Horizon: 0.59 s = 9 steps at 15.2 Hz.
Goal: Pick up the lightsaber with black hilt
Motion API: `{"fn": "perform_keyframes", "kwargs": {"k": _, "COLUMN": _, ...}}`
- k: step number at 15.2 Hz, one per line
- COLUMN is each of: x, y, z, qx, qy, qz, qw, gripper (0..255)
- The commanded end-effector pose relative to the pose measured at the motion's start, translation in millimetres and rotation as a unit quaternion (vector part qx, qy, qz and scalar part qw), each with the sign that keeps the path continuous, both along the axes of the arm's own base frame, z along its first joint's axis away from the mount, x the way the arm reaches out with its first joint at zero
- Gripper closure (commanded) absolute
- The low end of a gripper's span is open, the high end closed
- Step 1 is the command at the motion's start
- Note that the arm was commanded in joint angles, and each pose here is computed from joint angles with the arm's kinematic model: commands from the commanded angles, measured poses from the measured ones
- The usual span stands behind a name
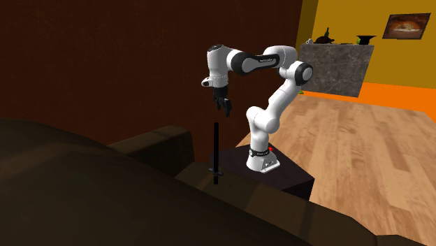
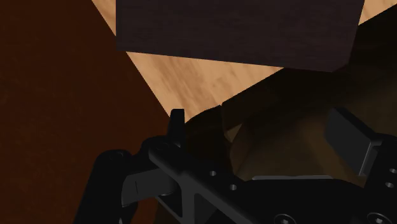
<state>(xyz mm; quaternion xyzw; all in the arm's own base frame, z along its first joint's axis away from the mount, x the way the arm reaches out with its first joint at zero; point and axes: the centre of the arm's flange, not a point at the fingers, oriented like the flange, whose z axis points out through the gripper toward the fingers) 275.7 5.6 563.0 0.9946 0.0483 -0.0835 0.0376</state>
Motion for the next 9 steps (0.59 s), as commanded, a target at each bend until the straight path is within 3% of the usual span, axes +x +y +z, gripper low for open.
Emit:
{"fn": "perform_keyframes", "kwargs": {"k": 1, "x": 0.0, "y": 0.0, "z": 0.0, "qx": 0.0, "qy": 0.0, "qz": 0.0, "qw": 1.0, "gripper": 0}}
{"fn": "perform_keyframes", "kwargs": {"k": 9, "x": 39.8, "y": 86.0, "z": 30.9, "qx": 0.011, "qy": -0.026, "qz": -0.007, "qw": 0.9996, "gripper": 0}}
